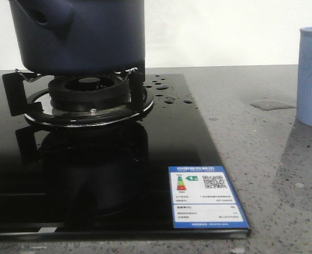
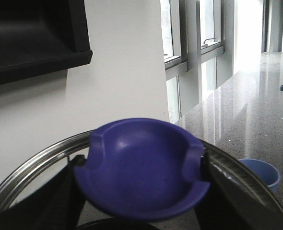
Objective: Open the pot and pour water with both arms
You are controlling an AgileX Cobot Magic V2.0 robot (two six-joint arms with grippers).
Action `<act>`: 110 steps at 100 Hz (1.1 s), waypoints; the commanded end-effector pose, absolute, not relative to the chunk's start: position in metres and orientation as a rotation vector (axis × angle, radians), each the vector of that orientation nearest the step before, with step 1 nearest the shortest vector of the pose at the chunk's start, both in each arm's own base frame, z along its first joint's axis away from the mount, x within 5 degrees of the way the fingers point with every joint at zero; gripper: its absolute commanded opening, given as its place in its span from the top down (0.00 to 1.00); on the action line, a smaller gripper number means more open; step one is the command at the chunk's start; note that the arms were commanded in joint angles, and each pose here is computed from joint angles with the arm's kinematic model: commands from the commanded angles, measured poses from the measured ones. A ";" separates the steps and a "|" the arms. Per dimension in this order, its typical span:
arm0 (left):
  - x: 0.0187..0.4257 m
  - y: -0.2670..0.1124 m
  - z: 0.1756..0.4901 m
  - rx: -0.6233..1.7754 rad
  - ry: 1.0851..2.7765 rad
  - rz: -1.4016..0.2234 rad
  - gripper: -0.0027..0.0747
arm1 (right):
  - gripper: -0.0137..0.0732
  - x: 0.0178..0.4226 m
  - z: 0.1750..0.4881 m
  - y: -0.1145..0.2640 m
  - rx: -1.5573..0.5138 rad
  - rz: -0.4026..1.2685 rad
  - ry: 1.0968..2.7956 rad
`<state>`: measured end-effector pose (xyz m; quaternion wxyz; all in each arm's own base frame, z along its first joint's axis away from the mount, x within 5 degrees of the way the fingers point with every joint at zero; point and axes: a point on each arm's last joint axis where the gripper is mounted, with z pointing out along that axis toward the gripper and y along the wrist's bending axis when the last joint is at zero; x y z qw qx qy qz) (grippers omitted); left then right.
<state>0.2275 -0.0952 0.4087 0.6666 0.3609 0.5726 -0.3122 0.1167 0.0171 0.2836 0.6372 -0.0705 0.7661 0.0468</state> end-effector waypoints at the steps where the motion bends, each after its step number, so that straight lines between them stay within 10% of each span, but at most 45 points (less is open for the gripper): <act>1: 0.216 -0.094 0.435 0.745 1.178 -0.780 0.48 | 0.09 0.127 0.294 0.015 -0.122 0.066 1.689; 110: 0.215 -0.094 0.435 0.749 1.175 -0.792 0.48 | 0.09 0.192 0.260 0.032 -0.045 -0.008 1.736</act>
